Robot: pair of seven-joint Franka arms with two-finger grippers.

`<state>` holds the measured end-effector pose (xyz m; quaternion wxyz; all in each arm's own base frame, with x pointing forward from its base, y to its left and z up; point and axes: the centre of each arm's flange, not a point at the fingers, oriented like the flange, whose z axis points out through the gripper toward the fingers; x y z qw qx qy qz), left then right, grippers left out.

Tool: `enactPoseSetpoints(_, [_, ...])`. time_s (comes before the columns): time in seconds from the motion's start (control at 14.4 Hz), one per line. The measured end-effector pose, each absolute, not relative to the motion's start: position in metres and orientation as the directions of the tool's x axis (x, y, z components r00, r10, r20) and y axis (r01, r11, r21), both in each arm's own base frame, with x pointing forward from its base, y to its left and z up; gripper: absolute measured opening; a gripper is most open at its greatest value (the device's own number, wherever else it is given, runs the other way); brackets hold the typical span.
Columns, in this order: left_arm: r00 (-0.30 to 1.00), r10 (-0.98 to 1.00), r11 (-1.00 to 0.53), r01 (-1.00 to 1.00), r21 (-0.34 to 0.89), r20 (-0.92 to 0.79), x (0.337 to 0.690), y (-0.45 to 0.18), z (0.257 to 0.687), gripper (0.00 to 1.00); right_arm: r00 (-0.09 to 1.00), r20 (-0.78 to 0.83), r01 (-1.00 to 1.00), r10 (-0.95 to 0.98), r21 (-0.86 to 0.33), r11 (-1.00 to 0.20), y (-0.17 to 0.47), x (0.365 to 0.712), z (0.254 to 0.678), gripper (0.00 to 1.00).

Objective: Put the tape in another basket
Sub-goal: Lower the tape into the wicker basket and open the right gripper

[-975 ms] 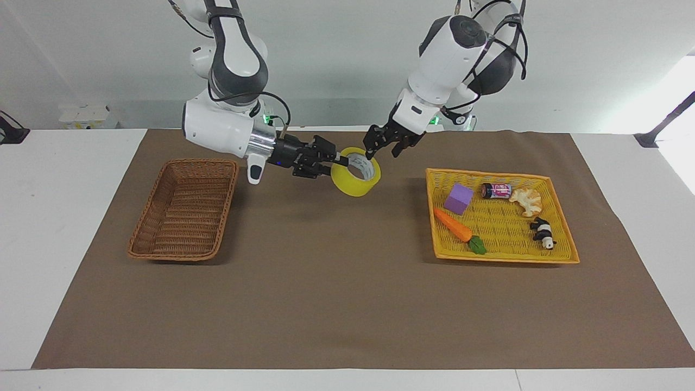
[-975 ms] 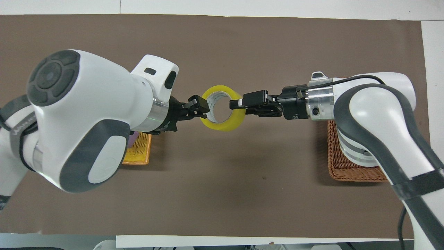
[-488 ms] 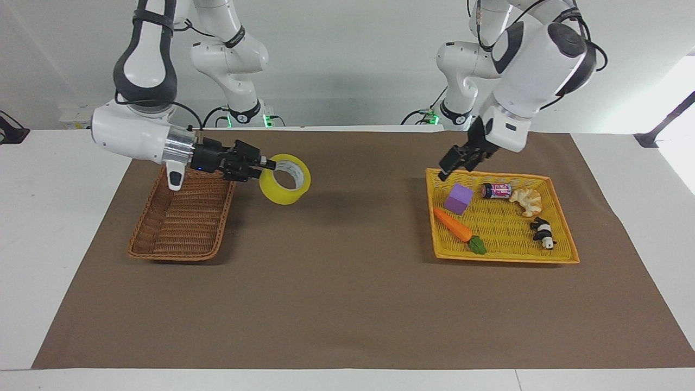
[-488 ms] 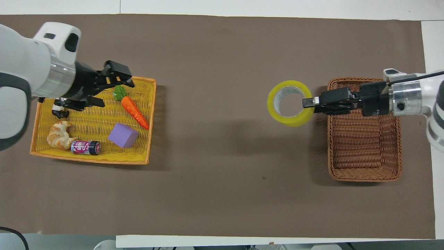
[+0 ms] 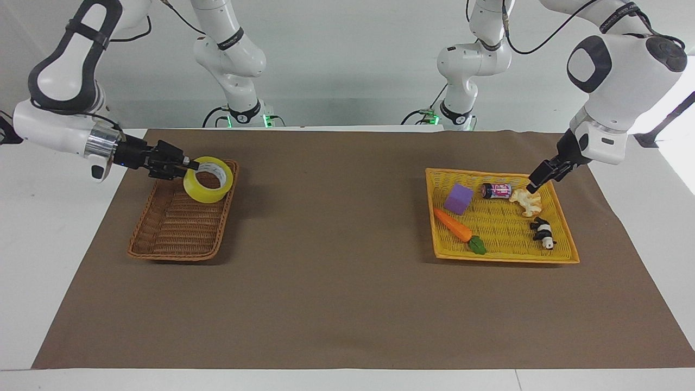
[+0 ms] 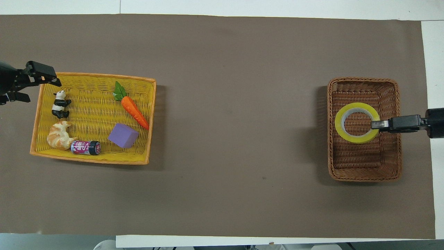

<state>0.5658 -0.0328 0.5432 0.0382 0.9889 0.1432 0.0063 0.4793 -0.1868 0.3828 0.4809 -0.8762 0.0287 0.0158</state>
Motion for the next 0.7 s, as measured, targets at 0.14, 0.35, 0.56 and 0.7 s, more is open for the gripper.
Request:
enactPoseSetpoints(0.14, [0.973, 0.229, -0.971, 0.228, 0.071, 0.008, 0.566, -0.029, 0.543, 1.00, 0.999, -0.047, -0.046, -0.012, -0.842, -0.538, -0.214, 0.475, 0.353, 0.54])
enactPoseSetpoints(0.35, [0.984, 0.177, -0.982, 0.176, 0.068, 0.013, 0.566, -0.018, 0.543, 1.00, 0.999, -0.039, -0.017, 0.029, -0.839, -0.543, -0.225, 0.475, 0.332, 0.54])
enactPoseSetpoints(0.56, [0.984, 0.180, -0.982, 0.178, 0.067, 0.014, 0.566, 0.002, 0.543, 1.00, 0.997, -0.044, 0.002, 0.066, -0.821, -0.571, -0.225, 0.474, 0.327, 0.54])
enactPoseSetpoints(0.7, [0.983, 0.181, -0.981, 0.180, 0.067, 0.014, 0.566, 0.004, 0.543, 1.00, 0.996, -0.037, 0.017, 0.080, -0.809, -0.587, -0.227, 0.473, 0.323, 0.54])
